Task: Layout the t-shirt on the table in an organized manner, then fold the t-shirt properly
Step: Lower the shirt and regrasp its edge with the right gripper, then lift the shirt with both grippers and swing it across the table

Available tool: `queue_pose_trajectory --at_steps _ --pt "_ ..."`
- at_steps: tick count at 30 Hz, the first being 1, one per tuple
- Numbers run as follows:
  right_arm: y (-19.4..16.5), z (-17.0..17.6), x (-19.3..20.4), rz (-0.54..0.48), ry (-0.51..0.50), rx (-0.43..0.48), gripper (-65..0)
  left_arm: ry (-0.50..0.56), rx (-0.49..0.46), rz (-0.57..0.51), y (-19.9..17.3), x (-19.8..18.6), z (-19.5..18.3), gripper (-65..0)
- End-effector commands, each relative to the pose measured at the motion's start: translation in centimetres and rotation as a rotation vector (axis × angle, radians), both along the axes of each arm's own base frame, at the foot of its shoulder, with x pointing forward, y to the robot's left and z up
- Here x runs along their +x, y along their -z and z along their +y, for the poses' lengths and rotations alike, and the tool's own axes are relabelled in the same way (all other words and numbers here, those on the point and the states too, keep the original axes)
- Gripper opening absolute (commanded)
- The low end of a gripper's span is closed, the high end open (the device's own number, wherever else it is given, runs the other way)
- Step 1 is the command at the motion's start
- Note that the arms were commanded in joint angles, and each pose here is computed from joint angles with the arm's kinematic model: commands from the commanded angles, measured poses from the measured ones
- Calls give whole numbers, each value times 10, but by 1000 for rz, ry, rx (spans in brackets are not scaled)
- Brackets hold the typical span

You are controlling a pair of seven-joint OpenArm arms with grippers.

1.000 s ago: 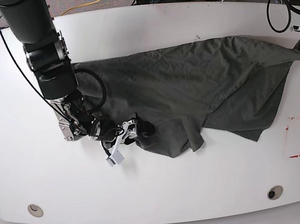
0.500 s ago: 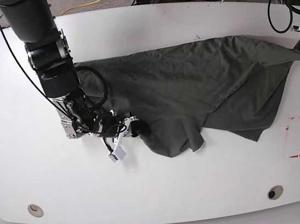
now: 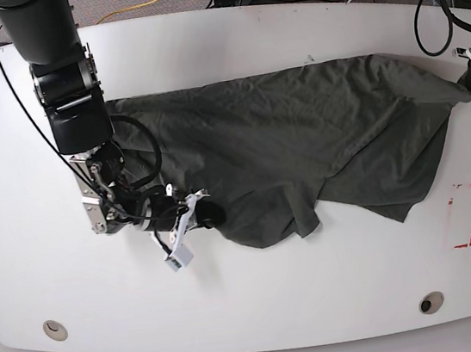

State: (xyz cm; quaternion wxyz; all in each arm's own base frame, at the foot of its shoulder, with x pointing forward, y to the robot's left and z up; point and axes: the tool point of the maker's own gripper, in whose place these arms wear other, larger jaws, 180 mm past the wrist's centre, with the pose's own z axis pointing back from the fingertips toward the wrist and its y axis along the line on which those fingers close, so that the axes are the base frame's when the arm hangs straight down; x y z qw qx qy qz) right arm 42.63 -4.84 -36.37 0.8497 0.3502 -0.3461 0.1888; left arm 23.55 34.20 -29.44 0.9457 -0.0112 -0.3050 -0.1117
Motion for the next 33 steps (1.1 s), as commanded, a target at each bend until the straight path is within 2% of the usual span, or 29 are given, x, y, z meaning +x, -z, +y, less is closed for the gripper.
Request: queue_pose_trajectory --at_steps 1,4,12,20,25,29,33 --pt "-51 -20 21 -121 53 42 -648 33 19 -100 -28 25 -1 -635" --pt "-73 -46 20 -154 104 22 -648 54 21 -163 -45 46 -7 -635" --pt "-139 -104 15 -296 157 -80 -648 101 47 -350 -108 96 -16 -635" --pt "-198 -164 20 -419 215 -203 -647 167 74 -592 -199 144 -36 -635" --pt "-242 -186 28 -500 244 -228 -645 241 101 -716 -256 165 -60 -635" --pt "-281 -207 39 -560 289 -237 -644 290 163 -800 -301 180 -82 -635" --pt "-310 -222 51 -588 327 -224 -644 282 220 -854 -333 191 -95 -635"
